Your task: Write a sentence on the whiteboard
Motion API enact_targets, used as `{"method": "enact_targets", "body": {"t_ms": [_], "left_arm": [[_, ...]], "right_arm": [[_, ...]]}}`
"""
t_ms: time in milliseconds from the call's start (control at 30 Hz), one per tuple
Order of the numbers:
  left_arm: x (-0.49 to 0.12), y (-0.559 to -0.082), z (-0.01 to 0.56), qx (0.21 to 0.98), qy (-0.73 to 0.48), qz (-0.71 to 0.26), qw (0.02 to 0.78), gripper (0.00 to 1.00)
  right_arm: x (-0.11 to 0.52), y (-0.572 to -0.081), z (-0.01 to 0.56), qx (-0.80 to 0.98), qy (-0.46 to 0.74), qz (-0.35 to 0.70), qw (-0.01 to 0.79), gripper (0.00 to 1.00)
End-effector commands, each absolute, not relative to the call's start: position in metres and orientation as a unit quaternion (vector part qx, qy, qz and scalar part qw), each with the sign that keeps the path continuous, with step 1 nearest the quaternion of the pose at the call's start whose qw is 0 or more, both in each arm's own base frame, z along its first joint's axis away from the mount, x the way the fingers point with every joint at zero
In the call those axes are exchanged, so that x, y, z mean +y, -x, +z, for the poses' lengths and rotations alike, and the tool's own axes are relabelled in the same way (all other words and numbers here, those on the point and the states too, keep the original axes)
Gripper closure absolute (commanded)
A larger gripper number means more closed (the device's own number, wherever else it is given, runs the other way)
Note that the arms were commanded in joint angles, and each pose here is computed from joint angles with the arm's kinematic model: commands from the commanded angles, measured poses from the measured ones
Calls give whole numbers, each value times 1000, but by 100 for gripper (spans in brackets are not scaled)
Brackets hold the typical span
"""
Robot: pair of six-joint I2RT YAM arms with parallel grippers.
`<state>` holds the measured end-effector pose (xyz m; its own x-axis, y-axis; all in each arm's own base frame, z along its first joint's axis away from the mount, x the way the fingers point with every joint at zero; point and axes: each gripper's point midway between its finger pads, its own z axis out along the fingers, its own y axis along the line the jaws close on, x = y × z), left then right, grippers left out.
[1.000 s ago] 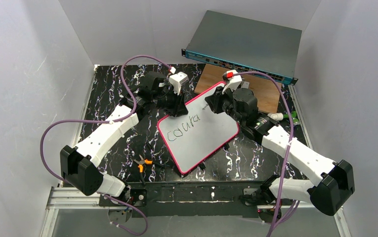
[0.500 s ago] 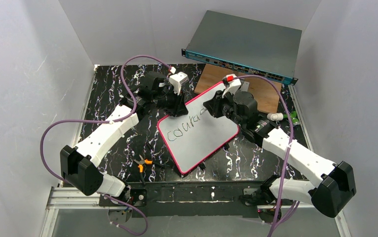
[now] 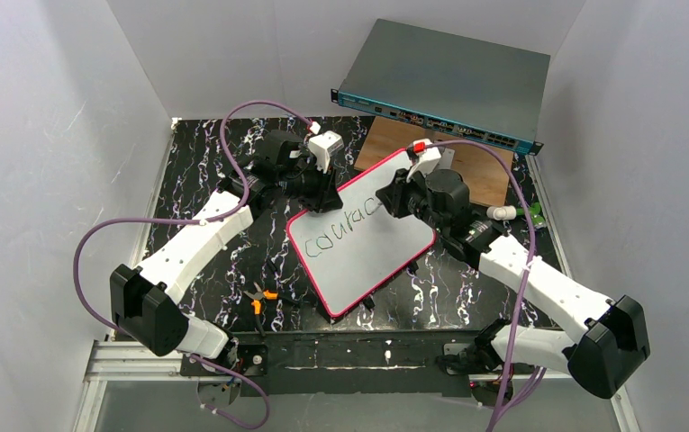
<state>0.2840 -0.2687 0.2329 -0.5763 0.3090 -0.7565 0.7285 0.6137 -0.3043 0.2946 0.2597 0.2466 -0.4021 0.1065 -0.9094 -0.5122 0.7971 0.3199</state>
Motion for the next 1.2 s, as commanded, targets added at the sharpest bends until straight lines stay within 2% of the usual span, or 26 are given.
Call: {"method": "enact_targets", "body": {"t_ms": [0,367,1167], "left_arm": [[-269,-292,263,807,-328,-307,384,100],[-269,-290,261,807,-327,-309,383,100],[-267,-290,261,807,-326,-304,388,100]], "right_arm": [[250,-315,278,764,119,272,573,99],[258,-324,303,748,116,292,584,99],[242,-298,241,790,106,284,532,99]]}}
